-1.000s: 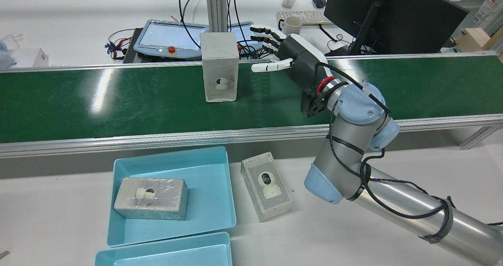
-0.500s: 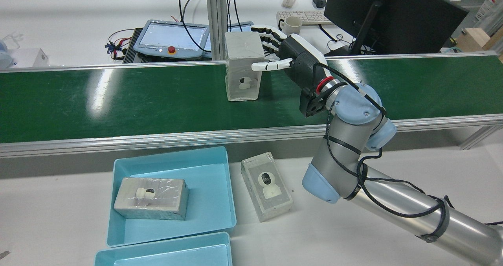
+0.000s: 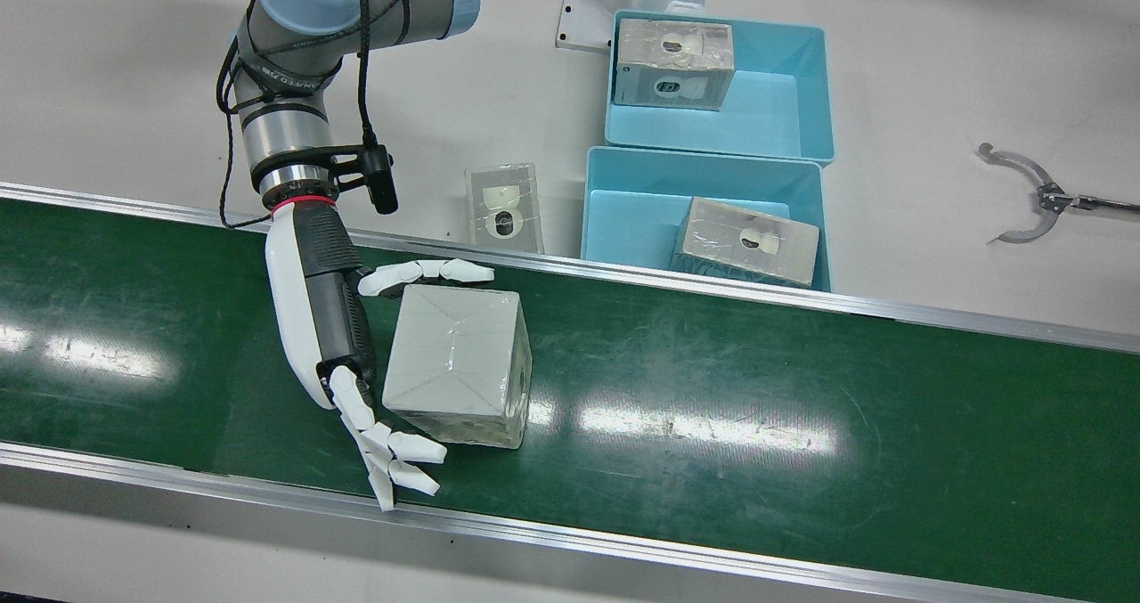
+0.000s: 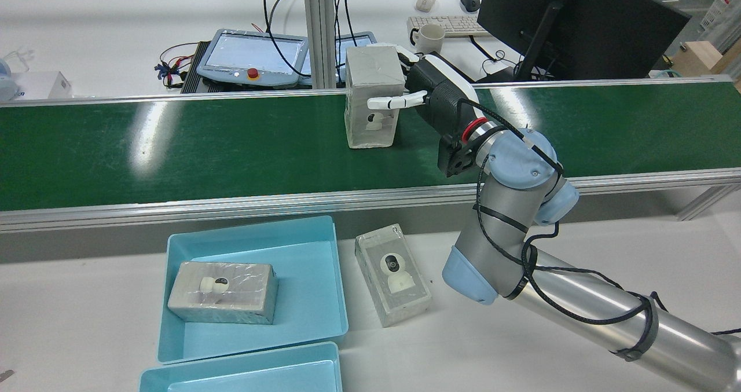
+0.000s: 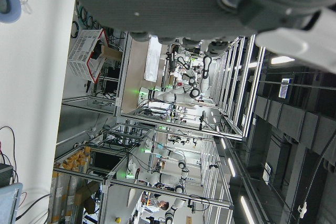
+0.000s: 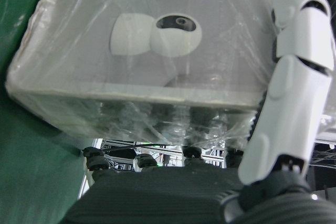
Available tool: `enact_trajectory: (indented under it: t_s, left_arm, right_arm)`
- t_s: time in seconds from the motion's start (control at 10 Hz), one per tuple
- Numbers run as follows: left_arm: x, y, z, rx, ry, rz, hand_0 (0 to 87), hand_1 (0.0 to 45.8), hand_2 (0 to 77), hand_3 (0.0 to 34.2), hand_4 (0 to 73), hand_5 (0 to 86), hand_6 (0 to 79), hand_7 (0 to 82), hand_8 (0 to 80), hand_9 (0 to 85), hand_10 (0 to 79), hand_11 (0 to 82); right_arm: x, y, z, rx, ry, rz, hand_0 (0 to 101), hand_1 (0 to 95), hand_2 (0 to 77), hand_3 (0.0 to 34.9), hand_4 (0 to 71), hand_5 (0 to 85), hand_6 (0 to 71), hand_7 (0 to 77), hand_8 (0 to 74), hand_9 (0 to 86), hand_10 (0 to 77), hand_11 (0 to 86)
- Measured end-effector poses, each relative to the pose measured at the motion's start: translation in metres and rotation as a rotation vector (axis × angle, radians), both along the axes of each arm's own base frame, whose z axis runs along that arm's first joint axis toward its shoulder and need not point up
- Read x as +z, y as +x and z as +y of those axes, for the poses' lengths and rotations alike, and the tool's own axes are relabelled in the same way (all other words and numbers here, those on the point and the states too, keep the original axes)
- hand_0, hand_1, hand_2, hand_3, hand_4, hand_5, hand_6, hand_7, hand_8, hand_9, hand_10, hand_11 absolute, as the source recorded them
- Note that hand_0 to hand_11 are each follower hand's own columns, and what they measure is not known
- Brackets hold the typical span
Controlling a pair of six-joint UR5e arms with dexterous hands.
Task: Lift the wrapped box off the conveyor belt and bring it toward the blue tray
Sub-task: 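Lift the wrapped box off the belt with the right hand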
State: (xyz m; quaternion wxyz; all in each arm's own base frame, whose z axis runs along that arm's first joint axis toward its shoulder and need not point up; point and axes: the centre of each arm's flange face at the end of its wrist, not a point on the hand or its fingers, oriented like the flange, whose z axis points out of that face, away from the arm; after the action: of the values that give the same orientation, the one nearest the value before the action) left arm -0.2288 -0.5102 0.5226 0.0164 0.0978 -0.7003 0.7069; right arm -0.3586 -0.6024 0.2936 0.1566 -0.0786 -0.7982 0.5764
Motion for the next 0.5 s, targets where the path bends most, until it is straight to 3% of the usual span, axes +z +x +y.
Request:
enact_trajectory:
  t_s: [0.1, 0.2, 0.3, 0.4, 0.5]
  left_arm:
    - [0.0, 0.0, 0.0, 0.0, 0.0, 0.0, 0.0, 0.0, 0.5, 0.0, 0.0, 0.5, 0.0, 0.5, 0.0, 0.5, 0.5, 0.0]
    - [0.0, 0.0, 0.0, 0.0, 0.0, 0.0, 0.0, 0.0, 0.5, 0.0, 0.0, 0.5, 0.0, 0.5, 0.0, 0.5, 0.5, 0.0]
    - [0.0, 0.0, 0.0, 0.0, 0.0, 0.0, 0.0, 0.0, 1.1, 0.0, 0.0, 0.5, 0.0, 0.5, 0.5, 0.0, 0.5, 0.0]
    - [0.0, 0.0, 0.0, 0.0, 0.0, 0.0, 0.0, 0.0, 1.1, 0.0, 0.0, 0.5, 0.0, 0.5, 0.5, 0.0, 0.5, 0.0]
    - [0.0, 0.0, 0.0, 0.0, 0.0, 0.0, 0.0, 0.0, 1.1, 0.0, 0.0, 0.5, 0.0, 0.5, 0.5, 0.5, 0.5, 0.0]
  right_arm:
    - [0.0006, -0.0005, -0.0001, -0.001, -0.001, -0.003, 42, 10.4, 19.1, 29.6, 16.9, 32.2, 0.0, 18.5, 0.0, 2.7, 4.4, 7.1]
    - [0.0007, -0.0009, -0.0002, -0.002, -0.002, -0.008, 42, 4.9, 28.9, 30.0, 21.3, 38.7, 11.4, 31.1, 0.0, 4.4, 9.3, 12.0]
    - [0.0004, -0.0009, -0.0002, -0.002, -0.004, -0.015, 42, 4.9, 28.9, 30.0, 21.3, 38.7, 11.4, 31.1, 0.0, 4.4, 9.3, 12.0]
    - [-0.0006, -0.0008, -0.0003, -0.002, -0.004, -0.023, 42, 5.4, 30.0, 27.5, 21.3, 39.8, 19.6, 38.7, 15.3, 21.3, 21.3, 26.7]
    - [-0.0026, -0.0006, -0.0003, -0.003, 0.0, -0.035, 41, 4.9, 30.0, 26.0, 21.3, 40.4, 24.5, 42.5, 24.5, 30.0, 26.2, 34.9]
